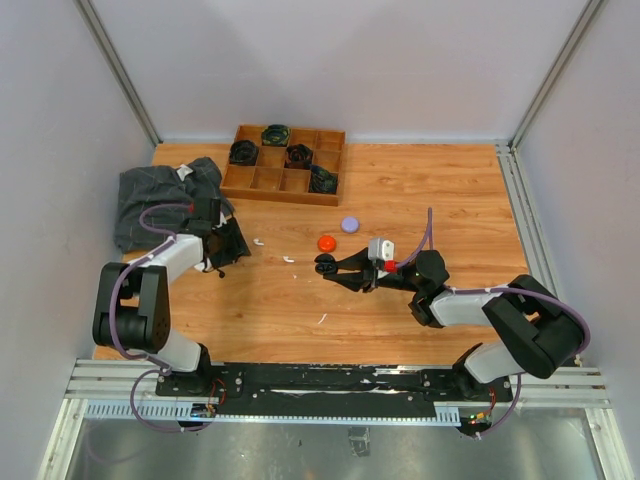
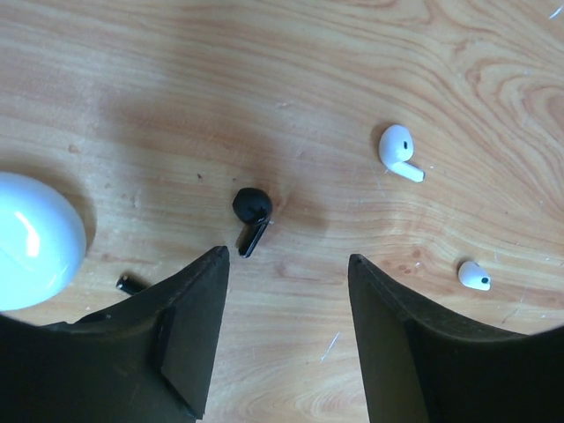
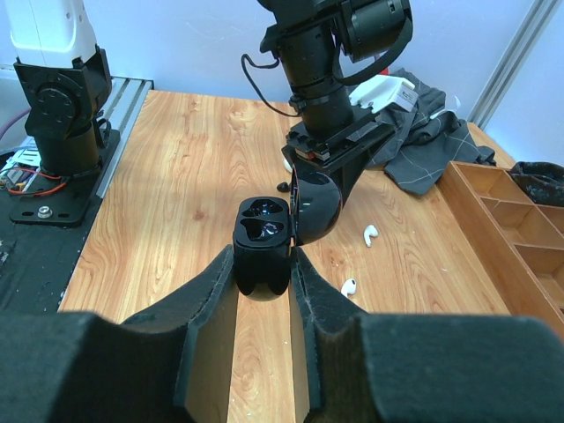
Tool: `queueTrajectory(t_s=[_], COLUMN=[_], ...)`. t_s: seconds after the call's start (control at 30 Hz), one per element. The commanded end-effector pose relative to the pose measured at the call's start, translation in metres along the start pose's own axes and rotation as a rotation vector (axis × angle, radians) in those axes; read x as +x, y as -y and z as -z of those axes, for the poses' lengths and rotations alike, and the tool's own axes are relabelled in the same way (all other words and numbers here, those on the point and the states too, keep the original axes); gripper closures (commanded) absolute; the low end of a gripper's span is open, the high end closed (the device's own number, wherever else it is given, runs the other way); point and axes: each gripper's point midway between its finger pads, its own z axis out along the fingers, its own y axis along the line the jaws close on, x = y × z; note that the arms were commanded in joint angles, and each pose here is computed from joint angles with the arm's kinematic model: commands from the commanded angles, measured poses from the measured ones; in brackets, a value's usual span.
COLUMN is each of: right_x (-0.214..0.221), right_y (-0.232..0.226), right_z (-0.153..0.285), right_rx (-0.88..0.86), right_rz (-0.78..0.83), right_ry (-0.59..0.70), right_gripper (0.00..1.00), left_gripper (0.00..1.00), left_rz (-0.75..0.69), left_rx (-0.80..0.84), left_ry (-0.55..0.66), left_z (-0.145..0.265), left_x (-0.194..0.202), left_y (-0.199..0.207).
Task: Insert the wireless bluetooth earbuds into the charging case
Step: Adjust the earbud at the center of the board, then pick up the earbud from the center of the board.
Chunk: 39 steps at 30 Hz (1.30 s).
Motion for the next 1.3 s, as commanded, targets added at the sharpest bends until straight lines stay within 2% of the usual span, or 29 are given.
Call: queueTrajectory(t_s=[0.0, 0.2, 0.37, 0.8, 0.97, 1.27], right_x=[-0.014, -0.014, -0.014, -0.010, -0.009, -0.007], right_y=[-0.003, -0.003, -0.003, -0.001, -0.001, 0.002], right_z=[-0.005, -0.005, -0.005, -0.005, -0.005, -0.005], right_rx=[-0.027, -0.026, -0.024, -0.019, -0.014, -0.002], right_rz=[0.046, 0.046, 0.047, 0.038, 0.038, 0.034], right_ry=[0.036, 0.035, 0.034, 0.024, 0.019, 0.009], right_gripper=[0.99, 0.99, 0.99, 0.99, 0.99, 0.99], left_gripper=[0.39, 0.42, 0.48, 0.57, 0.64, 0.64], left_rz=[-0.022, -0.113, -0.148, -0.218, -0.227, -0.255], left_rx=[-0.052, -0.180, -0.242, -0.240, -0.261, -0.297], left_ry=[0.035, 0.025, -0.006, -0.113, -0.135, -0.201], left_z=[0.013, 0.015, 0.008, -0.012, -0.018, -0.023], left_x=[-0.018, -0.029, -0.033, -0.027, -0.024, -0.008], left_y=[-0.003, -0.009, -0.015, -0.006, -0.009, -0.017])
